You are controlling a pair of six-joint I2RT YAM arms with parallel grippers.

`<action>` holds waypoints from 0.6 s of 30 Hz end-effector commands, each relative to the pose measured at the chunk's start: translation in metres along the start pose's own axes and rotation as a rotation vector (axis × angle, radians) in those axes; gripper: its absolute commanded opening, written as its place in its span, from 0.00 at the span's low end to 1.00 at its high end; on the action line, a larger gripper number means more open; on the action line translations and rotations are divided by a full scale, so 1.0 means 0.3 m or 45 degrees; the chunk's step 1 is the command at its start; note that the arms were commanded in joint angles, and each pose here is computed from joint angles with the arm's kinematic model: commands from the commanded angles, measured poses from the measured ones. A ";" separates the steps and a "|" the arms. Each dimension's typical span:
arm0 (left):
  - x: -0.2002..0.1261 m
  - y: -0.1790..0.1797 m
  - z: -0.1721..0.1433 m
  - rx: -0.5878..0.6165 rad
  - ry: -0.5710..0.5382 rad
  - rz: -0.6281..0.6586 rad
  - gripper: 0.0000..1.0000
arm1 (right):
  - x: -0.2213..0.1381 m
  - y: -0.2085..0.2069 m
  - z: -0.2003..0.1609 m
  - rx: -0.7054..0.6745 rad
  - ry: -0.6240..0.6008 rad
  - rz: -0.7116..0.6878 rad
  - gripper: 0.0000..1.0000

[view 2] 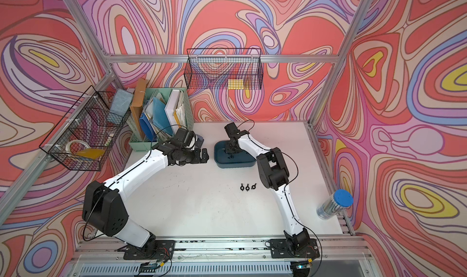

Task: Take out the wing nut from the storage box
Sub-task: Pick up the wing nut from the storage box.

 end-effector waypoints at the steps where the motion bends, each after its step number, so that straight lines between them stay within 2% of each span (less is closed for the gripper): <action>1: -0.001 0.011 0.005 0.011 0.015 0.029 0.99 | 0.024 0.002 0.000 -0.007 0.028 0.024 0.19; 6: -0.004 0.014 -0.002 0.009 0.016 0.033 0.99 | 0.031 0.006 -0.004 -0.001 0.035 0.043 0.19; 11: -0.014 0.015 -0.009 0.006 0.006 0.034 0.99 | 0.030 0.006 0.003 0.011 0.018 0.038 0.07; 18: -0.028 0.019 -0.025 0.001 0.001 0.038 0.99 | -0.028 0.004 0.008 0.011 -0.017 0.029 0.02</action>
Point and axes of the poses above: each gripper's point midway between its finger pads, its own x axis out along the fingers, its own y axis along the line the jaws close on, z = x × y, the point moved 9 cm from there along -x, back along the fingers, and after that the axes turned 10 degrees about x, right-handed, at the moved point
